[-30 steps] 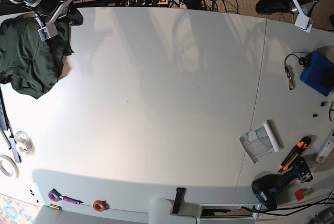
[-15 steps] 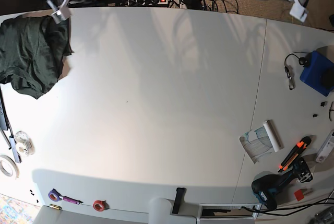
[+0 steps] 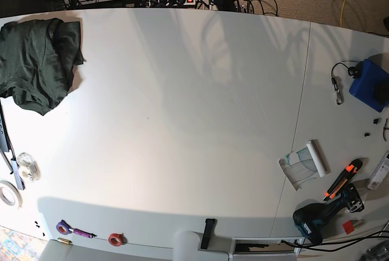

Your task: Layout the t-shirt on the table in an organized manner, then fold the t-shirt properly

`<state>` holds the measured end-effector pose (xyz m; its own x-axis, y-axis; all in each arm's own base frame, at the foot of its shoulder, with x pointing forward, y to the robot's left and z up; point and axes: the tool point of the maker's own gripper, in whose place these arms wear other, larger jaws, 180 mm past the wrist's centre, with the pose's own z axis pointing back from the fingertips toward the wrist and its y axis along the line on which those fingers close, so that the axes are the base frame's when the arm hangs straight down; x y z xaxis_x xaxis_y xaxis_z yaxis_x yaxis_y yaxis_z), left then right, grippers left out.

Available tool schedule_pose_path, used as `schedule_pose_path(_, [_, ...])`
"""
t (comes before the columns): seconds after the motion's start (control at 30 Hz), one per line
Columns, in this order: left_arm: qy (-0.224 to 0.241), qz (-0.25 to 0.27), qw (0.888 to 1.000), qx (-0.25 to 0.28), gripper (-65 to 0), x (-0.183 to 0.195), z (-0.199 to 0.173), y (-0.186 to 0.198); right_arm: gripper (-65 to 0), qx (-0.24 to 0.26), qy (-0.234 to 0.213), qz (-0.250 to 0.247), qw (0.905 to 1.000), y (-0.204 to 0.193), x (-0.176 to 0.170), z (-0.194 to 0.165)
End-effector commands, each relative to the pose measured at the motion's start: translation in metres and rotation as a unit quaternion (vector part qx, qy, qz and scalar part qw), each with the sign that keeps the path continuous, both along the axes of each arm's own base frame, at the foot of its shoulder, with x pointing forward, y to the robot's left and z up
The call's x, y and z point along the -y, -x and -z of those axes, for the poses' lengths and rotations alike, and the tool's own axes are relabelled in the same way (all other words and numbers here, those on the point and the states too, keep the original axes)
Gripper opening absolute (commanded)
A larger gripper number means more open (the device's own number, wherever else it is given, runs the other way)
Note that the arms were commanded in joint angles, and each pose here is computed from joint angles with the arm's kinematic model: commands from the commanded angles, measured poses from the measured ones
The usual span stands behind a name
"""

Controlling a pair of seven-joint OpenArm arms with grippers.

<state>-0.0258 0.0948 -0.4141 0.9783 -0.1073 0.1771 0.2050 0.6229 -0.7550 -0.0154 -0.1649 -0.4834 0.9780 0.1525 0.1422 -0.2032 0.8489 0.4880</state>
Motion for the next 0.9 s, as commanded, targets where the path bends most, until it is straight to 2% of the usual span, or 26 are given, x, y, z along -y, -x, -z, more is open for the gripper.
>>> schedule_pose_path(0.0, [0.01,0.0,1.0,0.01,-65.0,0.005,-0.001,-0.002,-65.0,-0.013,0.003,0.006,0.9999,0.006,0.007,0.006])
schedule_pose_path(0.2, [-0.012,0.058,0.998,0.022,-65.0,0.022,0.031,0.005,-65.0,-0.1,0.015,0.085,0.9912,0.034,0.034,0.055])
schedule_pose_path(0.4, [-0.046,0.106,0.993,0.015,-65.0,0.021,0.07,0.013,-65.0,-0.131,0.023,0.174,0.9756,0.045,0.05,0.087])
schedule_pose_path(0.47, [-0.065,0.116,0.991,0.004,-65.0,0.011,0.085,0.016,-65.0,-0.136,0.029,0.191,0.9718,0.046,0.054,0.095])
schedule_pose_path(0.57, [-0.097,0.118,0.988,0.005,-65.0,-0.006,0.106,0.01,-65.0,-0.141,0.047,0.184,0.9717,0.051,0.06,0.103])
schedule_pose_path(0.63, [-0.134,0.119,0.984,0.008,-65.0,-0.022,0.122,0.004,-65.0,-0.14,0.074,0.178,0.971,0.052,0.069,0.109])
schedule_pose_path(0.73, [-0.205,0.116,0.972,0.018,-65.0,-0.051,0.145,-0.006,-65.0,-0.119,0.146,0.175,0.9664,0.048,0.095,0.118])
schedule_pose_path(0.87, [-0.305,0.093,0.948,0.015,-65.0,-0.091,0.166,-0.021,-65.0,-0.105,0.233,0.166,0.9524,0.042,0.127,0.123])
